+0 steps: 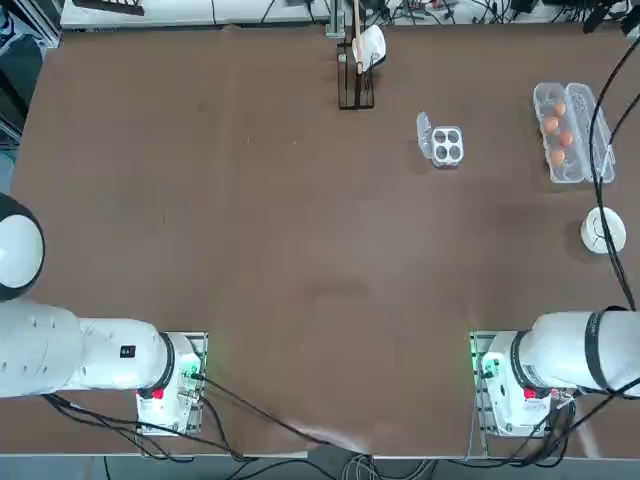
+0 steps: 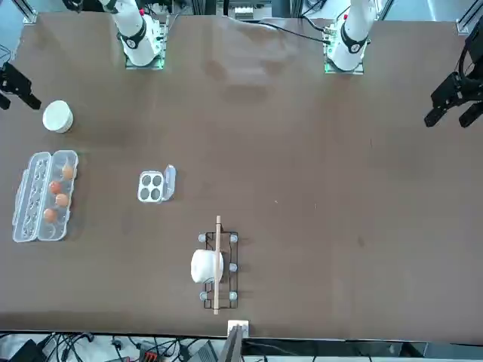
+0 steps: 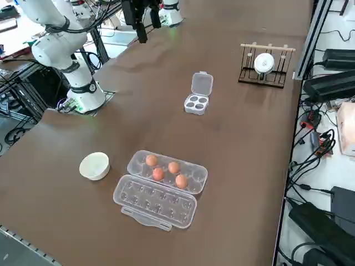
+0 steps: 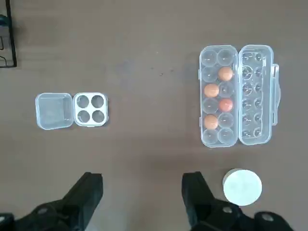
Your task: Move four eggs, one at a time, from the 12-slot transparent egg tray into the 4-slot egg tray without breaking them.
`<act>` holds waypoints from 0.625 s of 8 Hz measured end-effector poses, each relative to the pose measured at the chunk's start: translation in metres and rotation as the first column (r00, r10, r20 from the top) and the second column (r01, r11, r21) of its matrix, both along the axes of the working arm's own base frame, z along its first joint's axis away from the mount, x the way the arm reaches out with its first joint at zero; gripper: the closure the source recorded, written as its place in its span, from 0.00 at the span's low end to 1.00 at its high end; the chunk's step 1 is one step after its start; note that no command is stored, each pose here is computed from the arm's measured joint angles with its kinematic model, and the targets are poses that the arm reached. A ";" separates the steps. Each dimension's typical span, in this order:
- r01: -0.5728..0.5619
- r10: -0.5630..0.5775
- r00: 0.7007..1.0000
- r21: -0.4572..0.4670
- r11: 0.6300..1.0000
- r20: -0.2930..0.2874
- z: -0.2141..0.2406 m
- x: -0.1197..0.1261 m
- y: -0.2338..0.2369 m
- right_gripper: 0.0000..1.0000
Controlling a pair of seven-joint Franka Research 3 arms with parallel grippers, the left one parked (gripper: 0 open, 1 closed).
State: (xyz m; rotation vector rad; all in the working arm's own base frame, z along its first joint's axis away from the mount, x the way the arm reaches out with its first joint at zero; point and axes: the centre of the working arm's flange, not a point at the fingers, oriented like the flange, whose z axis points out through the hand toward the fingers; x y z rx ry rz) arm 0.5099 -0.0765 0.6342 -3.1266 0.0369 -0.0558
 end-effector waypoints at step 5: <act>-0.278 0.280 0.953 0.036 0.960 -0.119 -0.054 0.024 0.002 0.00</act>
